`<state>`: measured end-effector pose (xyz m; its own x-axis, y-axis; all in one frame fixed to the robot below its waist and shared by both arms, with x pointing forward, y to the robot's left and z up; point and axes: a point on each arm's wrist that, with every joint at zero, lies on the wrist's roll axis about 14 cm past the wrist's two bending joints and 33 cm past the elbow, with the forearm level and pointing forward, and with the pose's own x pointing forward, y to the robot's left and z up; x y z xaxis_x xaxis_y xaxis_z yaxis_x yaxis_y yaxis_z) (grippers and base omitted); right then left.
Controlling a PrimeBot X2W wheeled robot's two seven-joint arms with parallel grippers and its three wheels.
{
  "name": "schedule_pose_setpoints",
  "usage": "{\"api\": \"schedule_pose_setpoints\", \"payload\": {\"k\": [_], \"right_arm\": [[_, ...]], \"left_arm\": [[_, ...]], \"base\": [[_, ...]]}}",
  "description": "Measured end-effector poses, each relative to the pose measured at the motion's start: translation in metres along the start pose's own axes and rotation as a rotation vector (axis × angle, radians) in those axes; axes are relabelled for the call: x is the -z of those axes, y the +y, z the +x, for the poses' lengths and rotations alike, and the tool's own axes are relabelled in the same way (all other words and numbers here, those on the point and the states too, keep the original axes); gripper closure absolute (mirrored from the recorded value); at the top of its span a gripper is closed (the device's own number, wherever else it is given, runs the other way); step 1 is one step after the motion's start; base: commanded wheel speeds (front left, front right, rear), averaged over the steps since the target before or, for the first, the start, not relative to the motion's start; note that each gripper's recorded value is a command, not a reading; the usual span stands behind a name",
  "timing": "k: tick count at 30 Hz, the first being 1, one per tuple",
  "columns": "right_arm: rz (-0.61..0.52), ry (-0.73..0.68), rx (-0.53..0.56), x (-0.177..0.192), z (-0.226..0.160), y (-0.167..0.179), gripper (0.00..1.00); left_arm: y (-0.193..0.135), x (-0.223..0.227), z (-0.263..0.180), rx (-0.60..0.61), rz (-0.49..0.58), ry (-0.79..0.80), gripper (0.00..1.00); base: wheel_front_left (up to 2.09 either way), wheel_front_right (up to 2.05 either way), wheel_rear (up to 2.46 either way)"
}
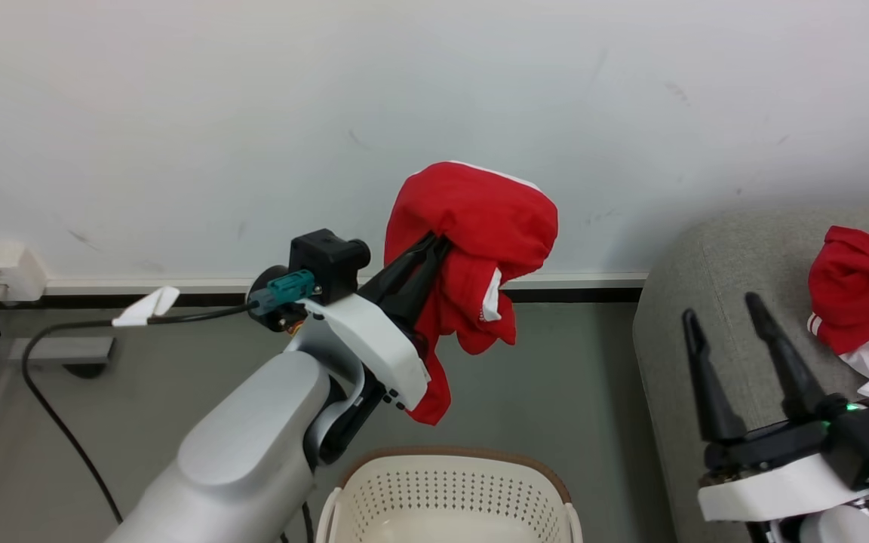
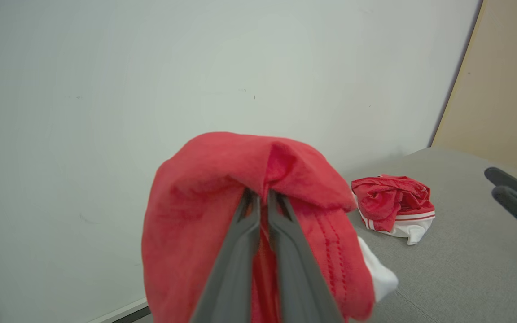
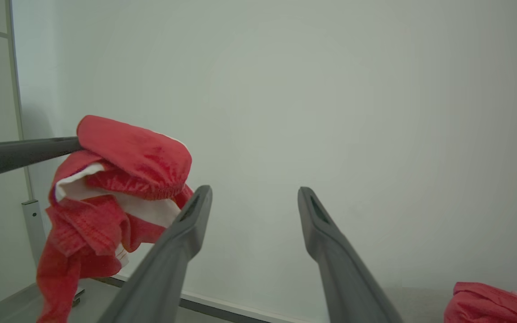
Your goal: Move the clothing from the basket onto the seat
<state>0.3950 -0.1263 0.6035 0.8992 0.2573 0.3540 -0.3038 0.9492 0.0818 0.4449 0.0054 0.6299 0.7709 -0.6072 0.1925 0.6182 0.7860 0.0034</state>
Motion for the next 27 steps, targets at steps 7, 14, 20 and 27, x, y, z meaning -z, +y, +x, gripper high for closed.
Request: {"api": "schedule_pose_setpoints", "payload": {"k": [7, 14, 20, 27], "right_arm": [[0.045, 0.07, -0.102, 0.022, -0.002, 0.034, 0.0], [0.078, 0.113, -0.286, 0.035, 0.003, 0.093, 0.0], [0.085, 0.126, -0.383, 0.039, 0.013, 0.123, 0.0], [0.065, 0.187, -0.467, 0.057, 0.019, 0.146, 0.0]], "left_arm": [[-0.003, -0.003, -0.003, 0.003, -0.008, -0.001, 1.0], [-0.004, -0.001, -0.008, 0.001, -0.014, 0.009, 1.0], [-0.014, 0.003, -0.012, 0.017, -0.033, 0.016, 1.0], [-0.021, 0.008, -0.017, 0.028, -0.058, 0.026, 1.0]], "base": [[0.0, 0.0, 0.0], [0.0, 0.0, 0.0], [0.0, 0.0, 0.0], [0.0, 0.0, 0.0]]}}
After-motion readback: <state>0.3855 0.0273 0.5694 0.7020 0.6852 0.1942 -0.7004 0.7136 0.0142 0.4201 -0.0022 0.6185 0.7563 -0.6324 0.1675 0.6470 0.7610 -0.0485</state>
